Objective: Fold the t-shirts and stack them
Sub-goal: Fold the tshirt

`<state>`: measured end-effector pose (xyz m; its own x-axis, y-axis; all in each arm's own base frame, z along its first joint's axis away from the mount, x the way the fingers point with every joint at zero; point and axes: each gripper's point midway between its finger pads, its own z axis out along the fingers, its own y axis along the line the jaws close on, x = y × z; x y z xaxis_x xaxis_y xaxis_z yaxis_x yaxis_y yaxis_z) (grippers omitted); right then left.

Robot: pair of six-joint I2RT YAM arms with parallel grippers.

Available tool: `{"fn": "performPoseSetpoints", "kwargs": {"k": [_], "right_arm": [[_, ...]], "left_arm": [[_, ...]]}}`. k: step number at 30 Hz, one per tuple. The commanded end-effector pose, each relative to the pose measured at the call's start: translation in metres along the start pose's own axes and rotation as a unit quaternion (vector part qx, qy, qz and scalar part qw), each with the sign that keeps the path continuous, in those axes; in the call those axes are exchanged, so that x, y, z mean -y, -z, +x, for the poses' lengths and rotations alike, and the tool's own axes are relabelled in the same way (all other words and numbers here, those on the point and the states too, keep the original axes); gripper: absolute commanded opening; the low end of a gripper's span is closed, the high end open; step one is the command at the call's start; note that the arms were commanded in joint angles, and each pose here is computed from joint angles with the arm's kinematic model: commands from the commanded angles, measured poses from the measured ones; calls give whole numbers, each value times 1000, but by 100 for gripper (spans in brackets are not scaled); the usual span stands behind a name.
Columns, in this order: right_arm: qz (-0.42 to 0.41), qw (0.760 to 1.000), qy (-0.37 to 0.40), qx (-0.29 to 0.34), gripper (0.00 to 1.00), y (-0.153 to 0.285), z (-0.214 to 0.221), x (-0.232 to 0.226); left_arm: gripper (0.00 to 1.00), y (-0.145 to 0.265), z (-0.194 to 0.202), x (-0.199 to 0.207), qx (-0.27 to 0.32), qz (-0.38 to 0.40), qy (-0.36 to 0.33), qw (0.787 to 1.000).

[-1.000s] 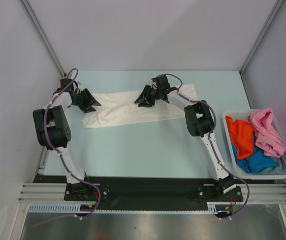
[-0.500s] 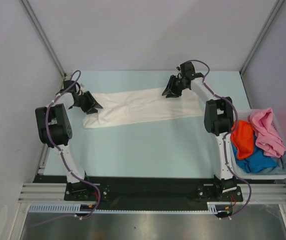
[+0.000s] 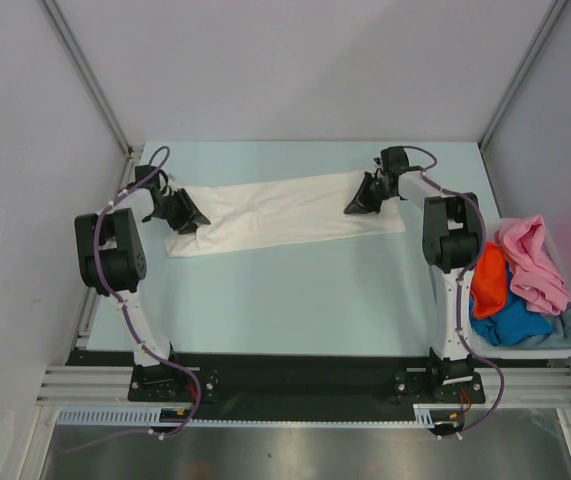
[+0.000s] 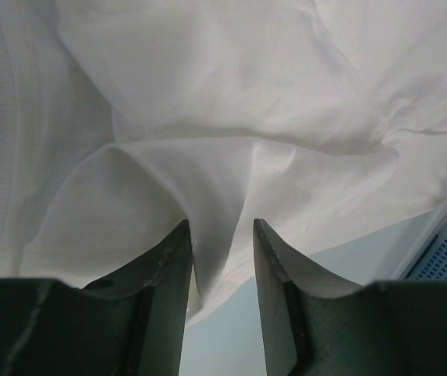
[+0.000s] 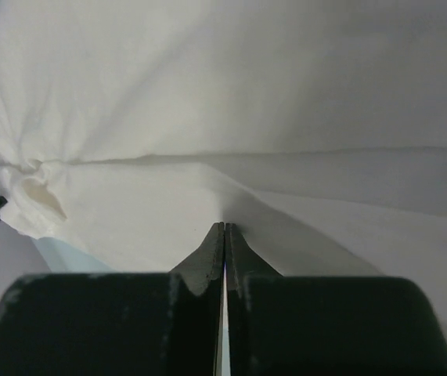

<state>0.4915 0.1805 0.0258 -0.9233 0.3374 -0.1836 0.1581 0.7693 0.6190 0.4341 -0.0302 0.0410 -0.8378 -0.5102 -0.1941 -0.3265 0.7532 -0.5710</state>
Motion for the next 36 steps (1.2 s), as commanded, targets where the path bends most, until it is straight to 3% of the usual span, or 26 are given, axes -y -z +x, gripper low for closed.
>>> {"fn": "performPoseSetpoints", "kwargs": {"k": [1, 15, 25, 32, 36], "right_arm": [[-53, 997, 12, 50, 0, 1, -34, -21], [-41, 995, -36, 85, 0, 7, -76, 24], [10, 990, 5, 138, 0, 62, -122, 30], [-22, 992, 1, 127, 0, 82, -93, 13], [-12, 994, -20, 108, 0, 68, -67, 36]], "left_arm": [[41, 14, -4, 17, 22, 15, -25, 999], [41, 21, 3, 11, 23, -4, -33, 999], [41, 35, -2, 20, 37, -4, -49, 998], [42, 40, 0, 24, 43, 3, -52, 998], [42, 37, 3, 25, 37, 5, -47, 998]]}}
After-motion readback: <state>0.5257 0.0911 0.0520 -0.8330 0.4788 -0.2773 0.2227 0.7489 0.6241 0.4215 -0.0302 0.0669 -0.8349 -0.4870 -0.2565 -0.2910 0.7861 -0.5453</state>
